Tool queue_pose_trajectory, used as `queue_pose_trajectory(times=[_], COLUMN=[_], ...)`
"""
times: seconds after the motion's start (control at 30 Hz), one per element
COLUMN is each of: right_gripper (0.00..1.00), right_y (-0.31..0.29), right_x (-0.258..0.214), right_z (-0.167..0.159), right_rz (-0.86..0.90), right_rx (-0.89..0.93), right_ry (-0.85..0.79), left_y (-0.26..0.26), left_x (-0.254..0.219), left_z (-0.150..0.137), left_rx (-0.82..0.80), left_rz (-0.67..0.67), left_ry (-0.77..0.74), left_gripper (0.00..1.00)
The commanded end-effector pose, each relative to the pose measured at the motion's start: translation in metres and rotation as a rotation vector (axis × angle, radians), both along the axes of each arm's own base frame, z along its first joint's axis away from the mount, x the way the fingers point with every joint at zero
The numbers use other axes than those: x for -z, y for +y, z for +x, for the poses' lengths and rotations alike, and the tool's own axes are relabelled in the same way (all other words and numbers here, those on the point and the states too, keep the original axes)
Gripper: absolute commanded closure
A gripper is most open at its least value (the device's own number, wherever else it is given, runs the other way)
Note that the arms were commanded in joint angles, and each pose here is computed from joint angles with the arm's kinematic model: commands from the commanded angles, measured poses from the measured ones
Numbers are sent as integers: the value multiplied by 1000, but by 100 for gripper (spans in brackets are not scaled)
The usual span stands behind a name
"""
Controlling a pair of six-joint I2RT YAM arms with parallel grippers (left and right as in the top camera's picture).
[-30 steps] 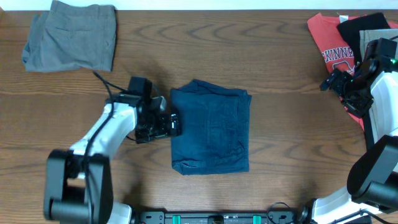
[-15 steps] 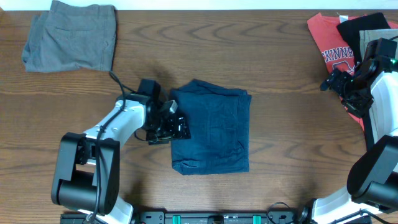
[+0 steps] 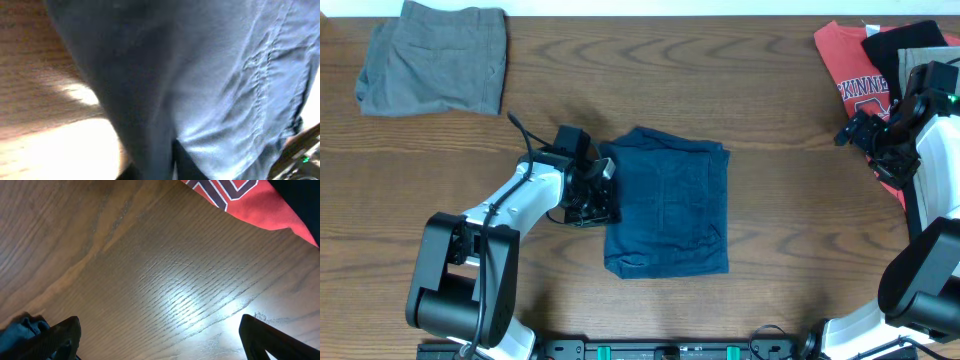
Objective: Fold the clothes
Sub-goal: 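Lift and carry the navy shorts up-left toward the grey pants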
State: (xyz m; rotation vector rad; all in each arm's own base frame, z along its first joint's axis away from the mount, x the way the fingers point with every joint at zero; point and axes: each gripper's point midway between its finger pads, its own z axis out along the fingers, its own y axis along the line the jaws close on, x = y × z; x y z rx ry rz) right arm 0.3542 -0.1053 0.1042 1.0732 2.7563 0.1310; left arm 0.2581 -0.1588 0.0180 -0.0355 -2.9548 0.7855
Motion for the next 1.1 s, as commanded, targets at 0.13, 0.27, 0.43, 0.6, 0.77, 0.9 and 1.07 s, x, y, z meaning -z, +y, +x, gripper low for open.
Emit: queue_pose_trajectory(times=[0.13,0.27,0.43,0.6,0.77,0.9,1.07], right_gripper=[1,1,1,1,1,1,1], right_y=[0,0,0,0,0,0,0], right_x=[-1,-1,-1,-1,-1,-1,-1], right_z=[2,2,2,2,2,2,2], right_rz=[0,0,0,0,0,0,0], right_rx=[-10,-10,-10,-10,-10,-10,-10], right_ry=[-3,-3,-3,-3,-3,-3,-3], left_y=[45,64,89,120,159,176,181], left_x=[-19,-41,-61,-79,-104,-133,-166], left_z=[47,87,135,170,196,218,240], left_rx=[37,122,41,-74,-109,-150,-225], left_rz=[325,452,576,667,856,978,1025], left_ry=[-154,-329,-500,-625,-747,-871,-1017], left_gripper=[94,94,94,94,94,93,87])
